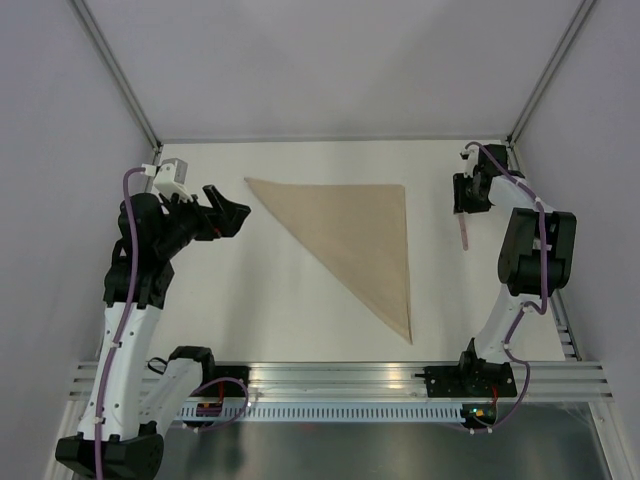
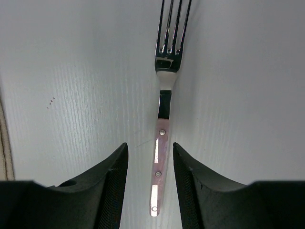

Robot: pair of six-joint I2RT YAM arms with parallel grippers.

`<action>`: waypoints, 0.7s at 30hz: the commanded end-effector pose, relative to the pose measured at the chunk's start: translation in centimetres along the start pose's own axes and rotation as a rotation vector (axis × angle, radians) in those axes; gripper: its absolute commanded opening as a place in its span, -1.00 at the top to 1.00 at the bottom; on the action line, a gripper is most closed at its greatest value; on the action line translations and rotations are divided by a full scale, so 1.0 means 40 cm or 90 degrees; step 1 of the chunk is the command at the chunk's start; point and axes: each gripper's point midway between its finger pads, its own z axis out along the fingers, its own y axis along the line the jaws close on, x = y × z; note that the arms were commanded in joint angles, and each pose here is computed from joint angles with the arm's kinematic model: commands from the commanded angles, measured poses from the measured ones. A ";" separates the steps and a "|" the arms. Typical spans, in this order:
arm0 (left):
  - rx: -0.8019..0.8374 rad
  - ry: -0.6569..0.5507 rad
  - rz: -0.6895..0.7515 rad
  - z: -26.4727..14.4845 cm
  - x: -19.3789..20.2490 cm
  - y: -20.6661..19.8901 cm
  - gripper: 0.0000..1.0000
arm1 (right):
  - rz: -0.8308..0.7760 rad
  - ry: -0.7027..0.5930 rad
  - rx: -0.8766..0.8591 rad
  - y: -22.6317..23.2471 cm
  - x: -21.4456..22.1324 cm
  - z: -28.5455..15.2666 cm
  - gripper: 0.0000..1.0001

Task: Fold the napkin, place the utensils inside, and roll it up
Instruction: Grab a utensil with the right arm

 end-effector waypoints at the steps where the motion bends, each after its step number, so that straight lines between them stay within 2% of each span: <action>1: 0.023 0.001 0.022 -0.002 0.003 -0.011 -0.99 | -0.012 -0.009 0.024 -0.023 -0.008 -0.037 0.03; 10: 0.018 -0.001 0.024 -0.003 0.006 -0.005 -0.99 | -0.004 0.046 0.026 -0.046 0.028 0.034 0.03; 17: 0.012 0.002 0.022 0.003 0.009 0.001 -0.99 | -0.009 0.078 0.011 -0.052 0.064 0.076 0.16; 19: 0.011 0.004 0.021 0.005 0.010 0.003 -0.99 | -0.014 0.083 0.006 -0.049 0.070 0.080 0.37; 21: 0.007 0.003 0.021 0.006 0.009 0.005 -0.99 | -0.018 0.087 0.001 -0.046 0.075 0.080 0.69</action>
